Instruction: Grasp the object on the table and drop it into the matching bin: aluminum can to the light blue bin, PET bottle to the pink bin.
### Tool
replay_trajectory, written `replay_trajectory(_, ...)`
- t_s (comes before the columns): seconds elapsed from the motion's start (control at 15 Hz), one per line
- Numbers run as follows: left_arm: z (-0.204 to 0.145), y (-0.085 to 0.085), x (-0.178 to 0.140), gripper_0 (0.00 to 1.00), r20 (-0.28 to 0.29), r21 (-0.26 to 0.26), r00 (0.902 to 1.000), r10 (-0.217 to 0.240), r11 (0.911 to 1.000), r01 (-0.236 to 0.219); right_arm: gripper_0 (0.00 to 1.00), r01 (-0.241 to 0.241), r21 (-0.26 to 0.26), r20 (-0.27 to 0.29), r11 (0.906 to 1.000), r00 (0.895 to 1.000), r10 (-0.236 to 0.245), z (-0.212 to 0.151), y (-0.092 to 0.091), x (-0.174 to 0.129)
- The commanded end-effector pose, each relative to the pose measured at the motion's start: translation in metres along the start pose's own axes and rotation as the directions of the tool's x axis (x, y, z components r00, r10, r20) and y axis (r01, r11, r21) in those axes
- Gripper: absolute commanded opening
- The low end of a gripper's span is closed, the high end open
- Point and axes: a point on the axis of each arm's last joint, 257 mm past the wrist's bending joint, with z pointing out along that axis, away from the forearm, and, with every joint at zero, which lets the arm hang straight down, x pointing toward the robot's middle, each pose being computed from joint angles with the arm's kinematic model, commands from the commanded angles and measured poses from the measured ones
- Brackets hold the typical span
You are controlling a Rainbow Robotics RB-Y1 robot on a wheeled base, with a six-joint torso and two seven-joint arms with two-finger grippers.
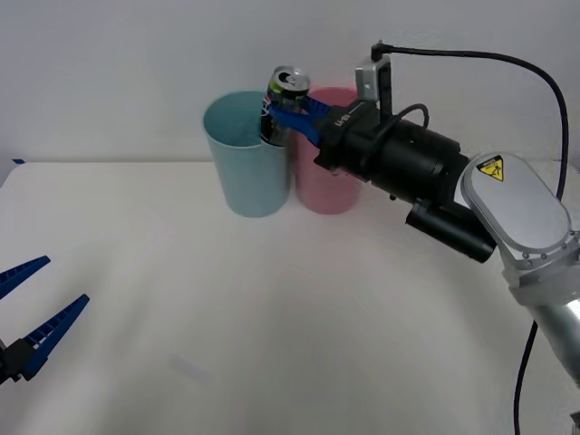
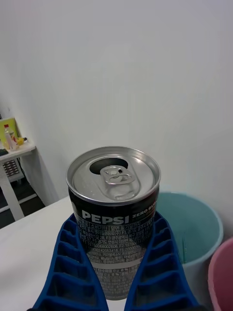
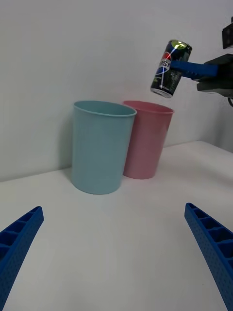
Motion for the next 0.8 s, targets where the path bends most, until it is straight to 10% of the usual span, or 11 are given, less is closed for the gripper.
replay_trajectory(0.07, 0.0, 0.0, 0.0, 1.0, 0.0, 0.0, 1.0, 0.0, 1.0, 0.0, 0.0, 0.022, 0.004, -0.036, 0.9998, 0.999, -0.022, 0.021, -0.012, 0.002)
replay_trajectory(0.8, 0.0, 0.0, 0.0, 1.0, 0.0, 0.0, 1.0, 0.0, 1.0, 0.0, 0.0, 0.03, 0.085, -0.138, 0.9959, 0.99, -0.018, 0.115, -0.056, 0.001)
